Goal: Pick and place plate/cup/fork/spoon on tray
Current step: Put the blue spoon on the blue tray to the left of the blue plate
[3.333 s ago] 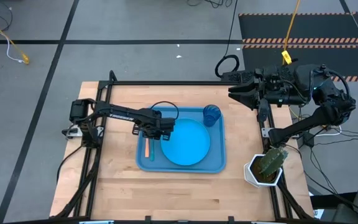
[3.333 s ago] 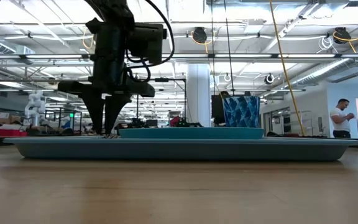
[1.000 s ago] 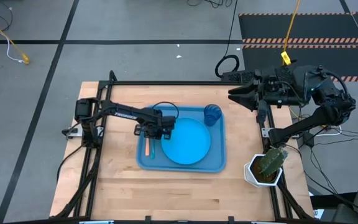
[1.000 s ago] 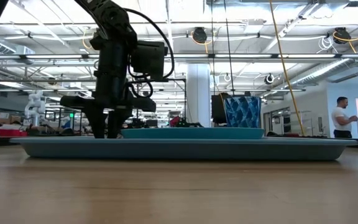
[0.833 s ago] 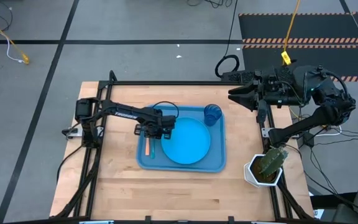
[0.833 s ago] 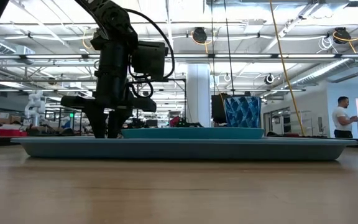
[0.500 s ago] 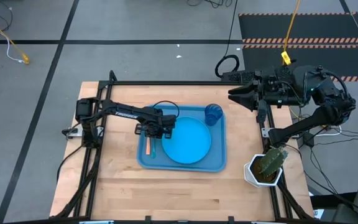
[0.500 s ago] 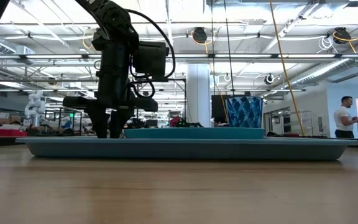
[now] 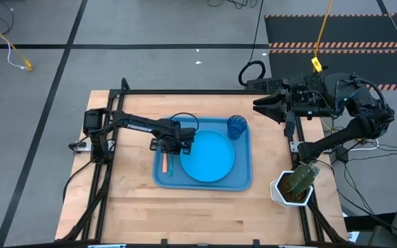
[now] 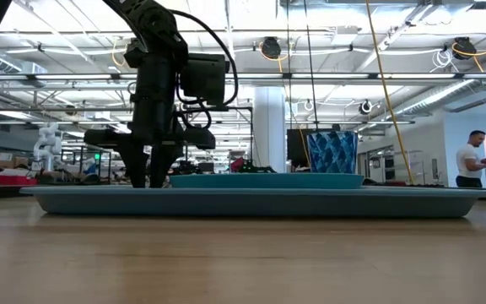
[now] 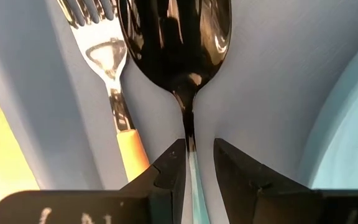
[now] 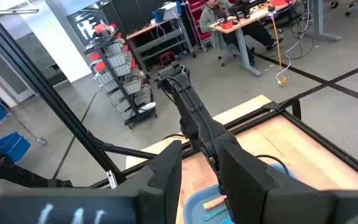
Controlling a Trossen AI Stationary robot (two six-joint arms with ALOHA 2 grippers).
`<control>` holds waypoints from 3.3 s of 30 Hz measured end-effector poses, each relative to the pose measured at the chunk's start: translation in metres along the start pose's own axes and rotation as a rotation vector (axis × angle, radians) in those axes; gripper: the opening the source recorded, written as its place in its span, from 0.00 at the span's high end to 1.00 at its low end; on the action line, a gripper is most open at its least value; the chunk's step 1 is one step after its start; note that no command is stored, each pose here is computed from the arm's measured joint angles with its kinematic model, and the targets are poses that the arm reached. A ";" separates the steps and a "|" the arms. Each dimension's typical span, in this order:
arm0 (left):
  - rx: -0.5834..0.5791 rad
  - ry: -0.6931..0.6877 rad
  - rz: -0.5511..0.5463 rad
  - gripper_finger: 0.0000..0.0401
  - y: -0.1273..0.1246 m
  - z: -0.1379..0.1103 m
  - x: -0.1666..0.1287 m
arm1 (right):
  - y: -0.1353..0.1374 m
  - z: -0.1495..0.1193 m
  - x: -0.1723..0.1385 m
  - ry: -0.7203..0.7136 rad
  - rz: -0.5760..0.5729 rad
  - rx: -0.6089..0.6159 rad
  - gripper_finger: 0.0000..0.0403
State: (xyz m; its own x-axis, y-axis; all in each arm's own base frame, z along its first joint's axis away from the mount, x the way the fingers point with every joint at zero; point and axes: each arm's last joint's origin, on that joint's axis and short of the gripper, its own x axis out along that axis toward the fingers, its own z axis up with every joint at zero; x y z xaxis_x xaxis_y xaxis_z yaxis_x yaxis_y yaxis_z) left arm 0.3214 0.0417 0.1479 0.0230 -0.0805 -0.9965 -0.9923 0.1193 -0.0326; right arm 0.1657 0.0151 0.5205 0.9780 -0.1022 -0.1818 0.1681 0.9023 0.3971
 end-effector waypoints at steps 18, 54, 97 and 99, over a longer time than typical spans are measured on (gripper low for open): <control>0.012 -0.001 -0.003 0.93 0.000 0.002 -0.001 | -0.001 -0.001 0.000 0.011 -0.007 -0.010 0.76; -0.097 -0.013 -0.074 0.95 -0.001 0.018 -0.003 | -0.001 -0.001 -0.003 0.007 -0.003 -0.003 0.76; -0.086 0.035 -0.073 0.88 0.001 0.021 -0.003 | -0.002 -0.002 -0.003 0.017 -0.007 -0.065 0.76; -0.086 0.038 -0.074 0.88 0.001 0.021 -0.003 | -0.002 -0.002 -0.003 0.018 -0.007 -0.065 0.76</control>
State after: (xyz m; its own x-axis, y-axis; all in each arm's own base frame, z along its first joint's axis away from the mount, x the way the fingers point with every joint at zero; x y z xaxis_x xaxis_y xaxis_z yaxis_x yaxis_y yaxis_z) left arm 0.3231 0.0626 0.1497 0.0938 -0.1235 -0.9879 -0.9949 0.0264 -0.0977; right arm 0.1625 0.0147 0.5189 0.9743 -0.1018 -0.2011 0.1663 0.9268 0.3366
